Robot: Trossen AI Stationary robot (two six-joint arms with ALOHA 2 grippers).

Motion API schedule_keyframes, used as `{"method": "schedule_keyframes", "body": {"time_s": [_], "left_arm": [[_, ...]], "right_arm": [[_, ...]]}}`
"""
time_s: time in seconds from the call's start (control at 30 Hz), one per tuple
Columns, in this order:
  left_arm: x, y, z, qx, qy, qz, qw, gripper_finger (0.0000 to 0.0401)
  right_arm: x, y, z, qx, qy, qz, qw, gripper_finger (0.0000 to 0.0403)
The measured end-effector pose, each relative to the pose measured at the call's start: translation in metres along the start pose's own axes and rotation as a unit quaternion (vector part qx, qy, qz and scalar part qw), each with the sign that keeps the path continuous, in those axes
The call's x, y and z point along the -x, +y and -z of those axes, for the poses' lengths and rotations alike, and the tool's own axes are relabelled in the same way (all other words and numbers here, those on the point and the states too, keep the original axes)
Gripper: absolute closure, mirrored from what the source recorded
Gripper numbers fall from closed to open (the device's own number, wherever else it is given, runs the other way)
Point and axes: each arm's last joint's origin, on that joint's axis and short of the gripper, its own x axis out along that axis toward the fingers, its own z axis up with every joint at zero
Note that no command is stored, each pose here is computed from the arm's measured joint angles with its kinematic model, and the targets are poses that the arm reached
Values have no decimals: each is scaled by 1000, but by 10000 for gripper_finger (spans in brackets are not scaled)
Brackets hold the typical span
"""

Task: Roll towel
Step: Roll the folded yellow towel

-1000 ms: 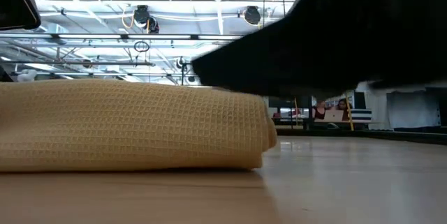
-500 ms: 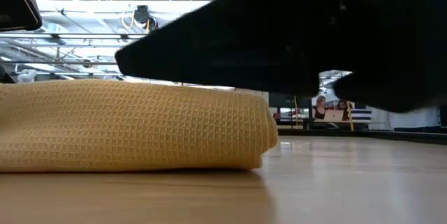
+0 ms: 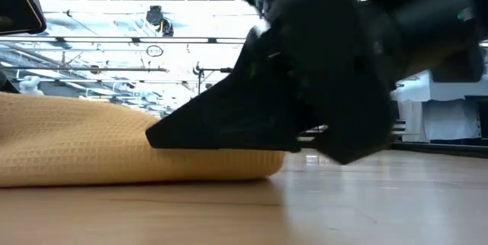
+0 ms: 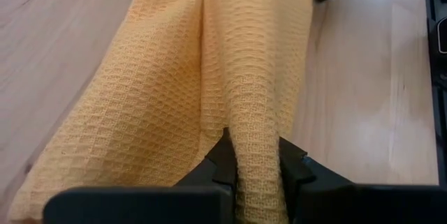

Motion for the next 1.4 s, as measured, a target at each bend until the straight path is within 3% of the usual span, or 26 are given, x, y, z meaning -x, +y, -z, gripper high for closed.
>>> {"method": "schedule_keyframes", "body": {"time_s": [0.2, 0.57, 0.73, 0.9, 1.07, 1.27, 1.4], "left_arm": [[0, -2, -1, 8, -11, 8, 1000, 341], [21, 0, -14, -8, -3, 9, 1000, 132], [45, 5, -27, -15, 8, 9, 1000, 75], [69, 14, -38, -24, 16, 8, 1000, 55], [78, 7, -38, -50, -37, 27, 998, 54], [58, -9, -13, -136, -88, 23, 987, 53], [35, -9, 10, -180, -84, -7, 980, 53]], "right_arm": [[-6, -12, 3, -35, 22, -24, 999, 112], [-14, -33, 8, -93, 62, -44, 993, 79], [-15, -38, 9, -101, 73, -48, 991, 65], [-16, -38, 9, -114, 73, -51, 989, 65], [-16, -40, 9, -140, 75, -51, 986, 64], [-18, -45, 8, -168, 72, -62, 981, 64], [-19, -46, 8, -174, 73, -60, 980, 64]]}}
